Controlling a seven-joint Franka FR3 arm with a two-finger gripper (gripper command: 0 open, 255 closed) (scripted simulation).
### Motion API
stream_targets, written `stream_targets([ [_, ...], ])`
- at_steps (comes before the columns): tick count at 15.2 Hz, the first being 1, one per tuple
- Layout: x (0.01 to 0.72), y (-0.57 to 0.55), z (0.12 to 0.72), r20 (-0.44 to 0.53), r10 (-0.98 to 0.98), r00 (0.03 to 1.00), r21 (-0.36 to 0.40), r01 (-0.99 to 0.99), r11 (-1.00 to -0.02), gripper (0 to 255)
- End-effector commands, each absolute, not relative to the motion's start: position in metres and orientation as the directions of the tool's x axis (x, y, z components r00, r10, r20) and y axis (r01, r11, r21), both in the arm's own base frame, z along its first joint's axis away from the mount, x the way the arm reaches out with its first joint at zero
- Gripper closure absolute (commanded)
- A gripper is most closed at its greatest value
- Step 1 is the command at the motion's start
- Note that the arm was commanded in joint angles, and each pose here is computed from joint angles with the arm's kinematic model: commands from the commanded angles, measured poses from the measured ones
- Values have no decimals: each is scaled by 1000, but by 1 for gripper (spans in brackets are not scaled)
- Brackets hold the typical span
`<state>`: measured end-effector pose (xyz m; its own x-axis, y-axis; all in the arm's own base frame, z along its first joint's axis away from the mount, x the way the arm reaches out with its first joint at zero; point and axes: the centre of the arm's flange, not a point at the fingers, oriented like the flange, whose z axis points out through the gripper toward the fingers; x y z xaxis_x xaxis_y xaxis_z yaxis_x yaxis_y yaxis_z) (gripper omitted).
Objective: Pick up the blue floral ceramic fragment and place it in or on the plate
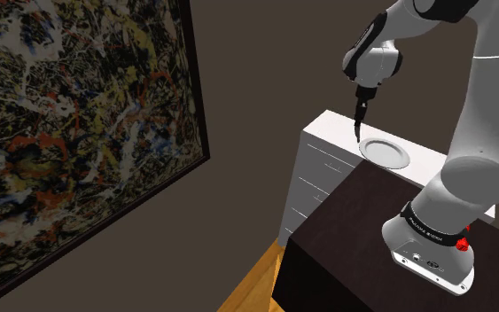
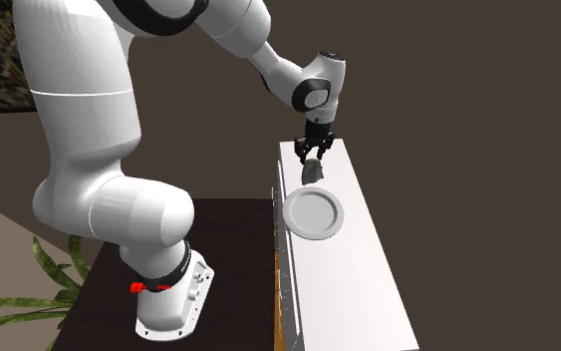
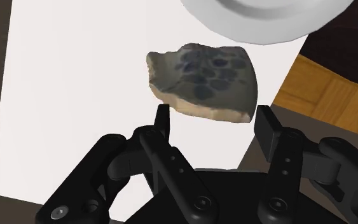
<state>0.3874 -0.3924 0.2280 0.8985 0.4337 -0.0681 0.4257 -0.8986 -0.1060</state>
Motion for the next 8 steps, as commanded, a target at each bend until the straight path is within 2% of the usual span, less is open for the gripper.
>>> stream_targets([
  [1, 387, -392, 235, -68, 434, 898, -106, 426, -899, 255],
  [8, 298, -371, 243, -68, 434, 898, -106, 426, -899, 255],
])
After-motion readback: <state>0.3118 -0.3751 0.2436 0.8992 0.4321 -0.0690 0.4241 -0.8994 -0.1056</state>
